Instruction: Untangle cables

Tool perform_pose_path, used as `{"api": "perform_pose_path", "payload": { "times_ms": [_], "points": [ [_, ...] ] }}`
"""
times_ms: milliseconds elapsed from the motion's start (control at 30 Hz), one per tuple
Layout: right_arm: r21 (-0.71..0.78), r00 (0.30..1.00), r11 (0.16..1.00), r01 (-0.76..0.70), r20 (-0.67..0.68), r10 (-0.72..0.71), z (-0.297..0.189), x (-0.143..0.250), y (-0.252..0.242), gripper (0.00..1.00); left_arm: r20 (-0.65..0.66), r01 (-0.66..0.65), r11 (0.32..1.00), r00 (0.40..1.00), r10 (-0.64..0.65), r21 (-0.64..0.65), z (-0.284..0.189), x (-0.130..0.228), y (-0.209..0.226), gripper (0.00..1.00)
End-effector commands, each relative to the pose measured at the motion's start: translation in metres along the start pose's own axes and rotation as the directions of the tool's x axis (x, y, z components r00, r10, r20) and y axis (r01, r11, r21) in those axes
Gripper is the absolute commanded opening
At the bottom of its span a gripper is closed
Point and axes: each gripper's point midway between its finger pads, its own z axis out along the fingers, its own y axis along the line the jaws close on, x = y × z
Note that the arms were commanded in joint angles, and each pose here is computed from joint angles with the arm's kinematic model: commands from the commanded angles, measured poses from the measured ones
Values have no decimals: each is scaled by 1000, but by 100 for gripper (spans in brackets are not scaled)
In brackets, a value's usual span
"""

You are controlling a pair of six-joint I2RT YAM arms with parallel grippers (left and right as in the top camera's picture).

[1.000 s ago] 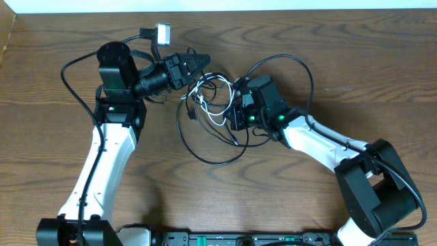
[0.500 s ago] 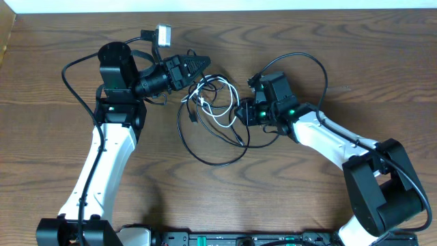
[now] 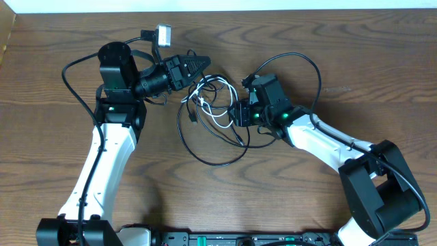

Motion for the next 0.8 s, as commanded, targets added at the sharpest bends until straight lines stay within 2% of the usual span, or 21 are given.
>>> {"api": "perform_pose_path", "payload": {
  "times_ms": [0,200,500,633,667,733,767],
  "points": [
    [16,998,999,31,47,-32,-7,-12,7,46,-9,-36,999,999,37,26,0,-1,-10,8],
    [18,998,999,34,47,-35,-7,-11,8,38,-11,-36,999,999,36,28,0,0,-10,8],
    [57,998,997,45,41,-47,1,-5,5,40,-14,-26,999,1000,26,26,0,0,-9,8],
    [56,998,997,48,31,-49,8,0,4,36,-26,-26,999,999,27,39,0,3,-11,8],
    [57,998,997,49,28,-51,10,1,4,26,-26,-26,999,999,27,39,0,2,-11,8],
    [57,998,997,48,26,-50,10,2,4,15,-26,-27,999,999,28,39,0,2,-11,8],
    [59,999,997,48,22,-49,10,2,4,2,-26,-26,999,999,27,39,0,3,-11,8]
  ]
}}
